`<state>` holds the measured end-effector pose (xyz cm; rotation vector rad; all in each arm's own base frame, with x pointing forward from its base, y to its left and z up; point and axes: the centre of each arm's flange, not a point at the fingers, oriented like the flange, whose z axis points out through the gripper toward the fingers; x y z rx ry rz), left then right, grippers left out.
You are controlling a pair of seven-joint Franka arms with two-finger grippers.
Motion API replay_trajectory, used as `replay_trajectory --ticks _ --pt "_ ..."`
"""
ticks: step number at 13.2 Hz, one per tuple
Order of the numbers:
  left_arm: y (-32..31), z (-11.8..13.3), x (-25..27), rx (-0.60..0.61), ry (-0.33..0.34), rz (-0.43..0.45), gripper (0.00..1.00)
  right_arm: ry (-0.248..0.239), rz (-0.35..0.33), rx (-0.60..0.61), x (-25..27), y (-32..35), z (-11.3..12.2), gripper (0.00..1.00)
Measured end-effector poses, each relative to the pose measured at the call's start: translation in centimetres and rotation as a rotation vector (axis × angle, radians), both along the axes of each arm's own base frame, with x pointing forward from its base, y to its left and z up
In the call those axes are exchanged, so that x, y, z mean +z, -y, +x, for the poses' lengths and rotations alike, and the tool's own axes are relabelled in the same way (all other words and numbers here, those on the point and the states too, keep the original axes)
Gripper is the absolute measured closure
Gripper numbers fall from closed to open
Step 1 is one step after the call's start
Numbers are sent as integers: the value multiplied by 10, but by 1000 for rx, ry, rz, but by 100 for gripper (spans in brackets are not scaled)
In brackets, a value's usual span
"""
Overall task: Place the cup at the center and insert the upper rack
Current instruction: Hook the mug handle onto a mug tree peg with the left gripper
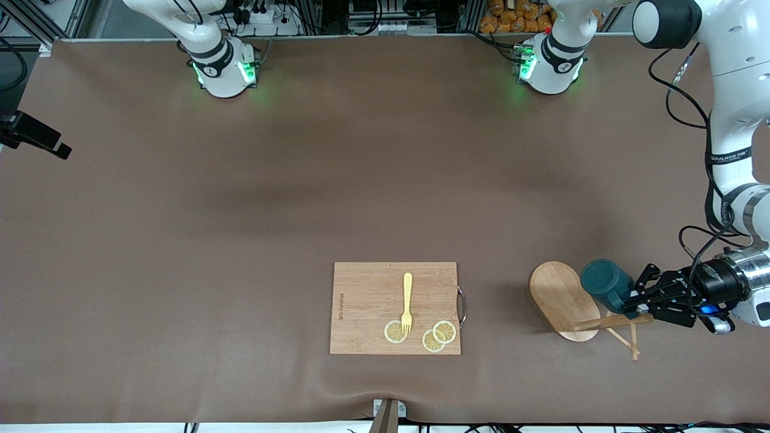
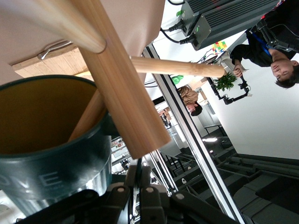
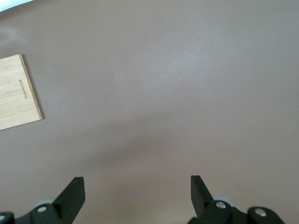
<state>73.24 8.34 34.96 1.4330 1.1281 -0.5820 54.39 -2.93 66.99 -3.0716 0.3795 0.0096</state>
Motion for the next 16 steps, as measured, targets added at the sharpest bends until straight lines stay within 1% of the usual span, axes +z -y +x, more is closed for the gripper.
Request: replay_trajectory --ticks 2,3,4,5,6,7,10,16 --pt "-1 0 0 1 0 0 94 -2 0 2 0 0 0 0" --pt "-1 0 0 2 1 0 90 -7 0 5 0 0 -1 0" --pt "-2 0 0 2 1 0 90 -17 -1 19 -1 0 -2 0" --pt "-2 0 0 3 1 1 85 -26 -6 46 -2 1 -3 0" --pt "-2 0 0 3 1 1 85 -31 -15 79 -3 2 -4 0" --pt "-2 0 1 4 1 2 81 -32 -25 115 -3 4 -4 0" --pt "-3 1 3 5 6 3 51 -33 -33 184 -3 6 -5 0" --pt "-13 0 5 19 10 5 50 -35 -33 199 -3 5 -5 0"
